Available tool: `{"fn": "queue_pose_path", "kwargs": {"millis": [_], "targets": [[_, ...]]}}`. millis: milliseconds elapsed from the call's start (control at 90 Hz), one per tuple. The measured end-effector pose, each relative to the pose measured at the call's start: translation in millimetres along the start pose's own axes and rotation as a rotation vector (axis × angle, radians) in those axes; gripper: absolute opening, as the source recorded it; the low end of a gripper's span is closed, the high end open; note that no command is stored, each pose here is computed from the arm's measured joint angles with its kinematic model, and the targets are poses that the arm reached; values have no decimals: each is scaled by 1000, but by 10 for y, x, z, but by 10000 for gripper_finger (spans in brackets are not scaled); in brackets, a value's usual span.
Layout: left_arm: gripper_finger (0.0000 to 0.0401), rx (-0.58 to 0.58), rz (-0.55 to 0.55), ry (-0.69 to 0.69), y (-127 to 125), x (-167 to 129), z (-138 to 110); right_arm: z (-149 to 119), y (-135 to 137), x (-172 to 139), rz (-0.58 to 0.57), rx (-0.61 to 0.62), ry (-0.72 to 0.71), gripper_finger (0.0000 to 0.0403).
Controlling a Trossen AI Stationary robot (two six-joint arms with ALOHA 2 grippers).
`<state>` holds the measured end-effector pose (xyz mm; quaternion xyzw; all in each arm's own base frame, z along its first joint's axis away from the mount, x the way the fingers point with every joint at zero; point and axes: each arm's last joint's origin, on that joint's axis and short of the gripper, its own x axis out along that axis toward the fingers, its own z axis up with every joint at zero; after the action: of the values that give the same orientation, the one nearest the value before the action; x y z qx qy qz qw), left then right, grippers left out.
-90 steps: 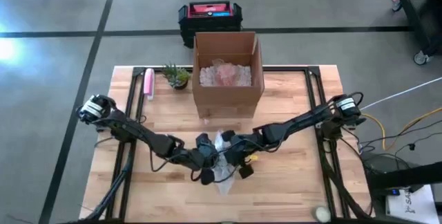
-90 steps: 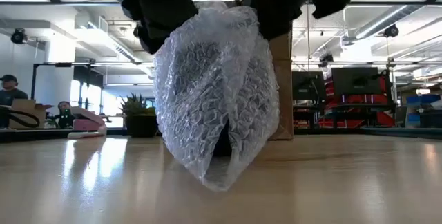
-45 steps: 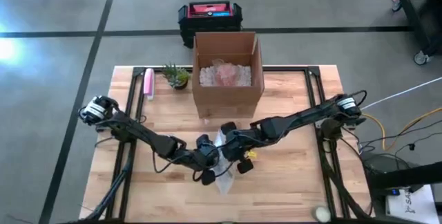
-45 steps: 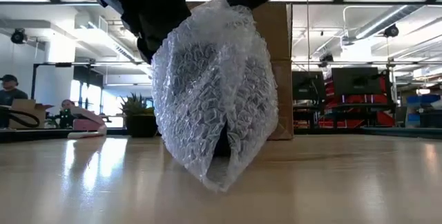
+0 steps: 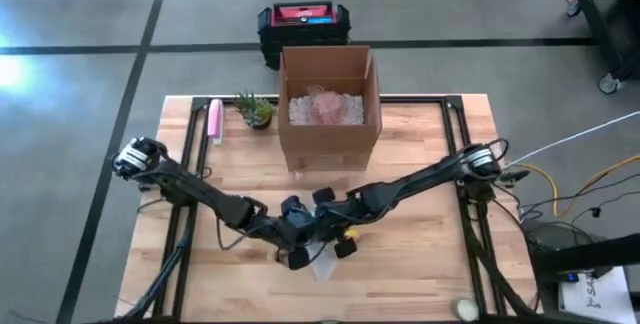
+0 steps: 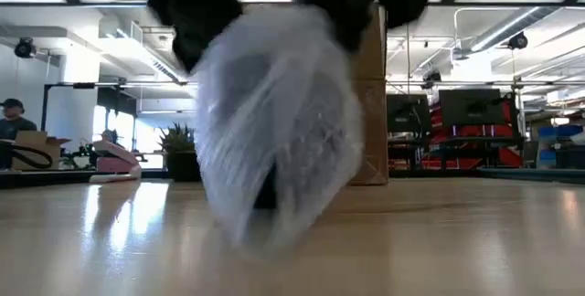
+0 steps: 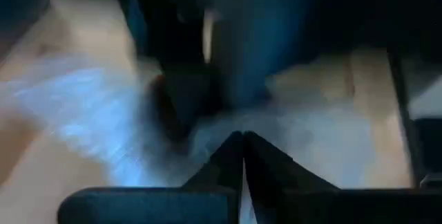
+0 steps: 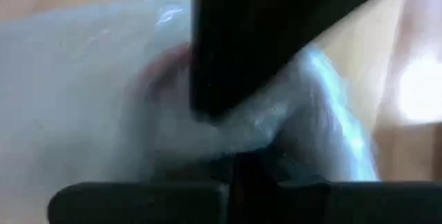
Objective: Wrap mug
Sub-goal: Wrap the black mug with the bubble wrap
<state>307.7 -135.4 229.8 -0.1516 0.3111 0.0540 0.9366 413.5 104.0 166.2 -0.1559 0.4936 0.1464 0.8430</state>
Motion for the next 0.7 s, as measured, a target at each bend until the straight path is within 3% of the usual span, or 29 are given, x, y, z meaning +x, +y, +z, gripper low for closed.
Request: {"fn": "queue_pose_path", "kwargs": {"millis": [233,433,700], "targets": [[0,-5,29,-82,-8,-74,101,1,0,-67,0,-17,1,2],[0,15,63,-17,46,158,-24,20,-7,-167,-4,-17,-15,2],[0,20,72,5,55,244,-84,98,-31,-508,-4,-19,-14,2]]}}
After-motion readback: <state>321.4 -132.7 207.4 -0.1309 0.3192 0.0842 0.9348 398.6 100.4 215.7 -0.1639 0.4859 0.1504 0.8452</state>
